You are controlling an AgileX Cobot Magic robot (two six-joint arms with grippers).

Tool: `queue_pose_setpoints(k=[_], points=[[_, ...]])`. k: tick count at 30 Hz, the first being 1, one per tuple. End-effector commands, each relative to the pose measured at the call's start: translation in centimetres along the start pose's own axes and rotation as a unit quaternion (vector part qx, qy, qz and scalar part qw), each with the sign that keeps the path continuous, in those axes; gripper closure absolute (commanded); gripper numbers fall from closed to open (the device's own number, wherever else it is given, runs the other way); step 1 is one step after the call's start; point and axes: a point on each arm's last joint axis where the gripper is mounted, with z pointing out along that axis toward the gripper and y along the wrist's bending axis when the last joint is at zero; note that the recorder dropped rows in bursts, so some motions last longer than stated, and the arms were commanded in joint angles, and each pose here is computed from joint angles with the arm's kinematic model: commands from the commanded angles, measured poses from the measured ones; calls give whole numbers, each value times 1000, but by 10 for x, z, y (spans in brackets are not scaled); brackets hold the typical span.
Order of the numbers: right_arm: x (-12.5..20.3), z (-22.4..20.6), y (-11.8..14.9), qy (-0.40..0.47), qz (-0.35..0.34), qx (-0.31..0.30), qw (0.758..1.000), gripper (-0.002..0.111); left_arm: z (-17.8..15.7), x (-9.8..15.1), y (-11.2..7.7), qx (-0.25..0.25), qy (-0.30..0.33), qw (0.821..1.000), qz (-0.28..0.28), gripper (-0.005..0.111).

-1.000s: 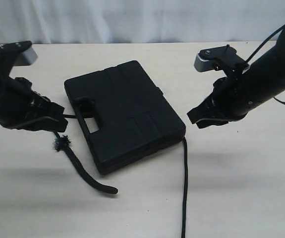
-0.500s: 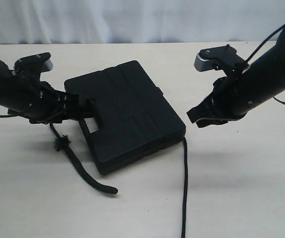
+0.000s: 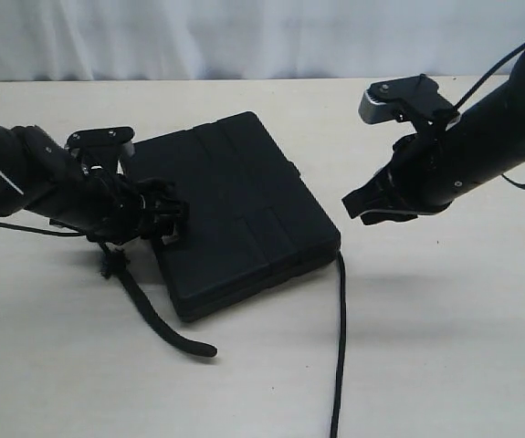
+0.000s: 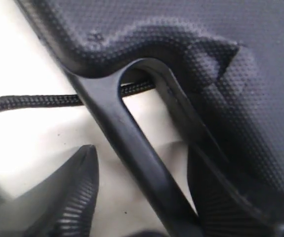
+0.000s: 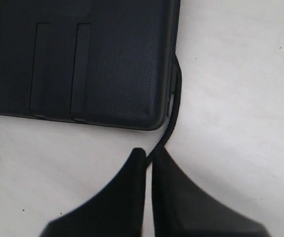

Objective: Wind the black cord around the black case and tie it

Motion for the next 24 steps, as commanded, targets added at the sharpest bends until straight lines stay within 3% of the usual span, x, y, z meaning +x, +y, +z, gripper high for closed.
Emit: queue_pose_setpoints(k=[1,8,14,20,24], points=[[-2,-3,0,-8,3,0,1000,104,3,4,-1,1,7,1000,-12,61],[1,-3,3,5,12,-15,1000,104,3,6,-5,23,24,997,-76,105],[1,-15,3,-4,-18,4,1000,94,-3,5,-12,50,31,991,-124,107],[-2,-48,12,-58,-65,13,996,67,-24,-4,-20,74,9,990,-120,107],[0,-67,24,-84,-103,-21,991,51,-40,-11,-24,85,-14,990,-116,107]])
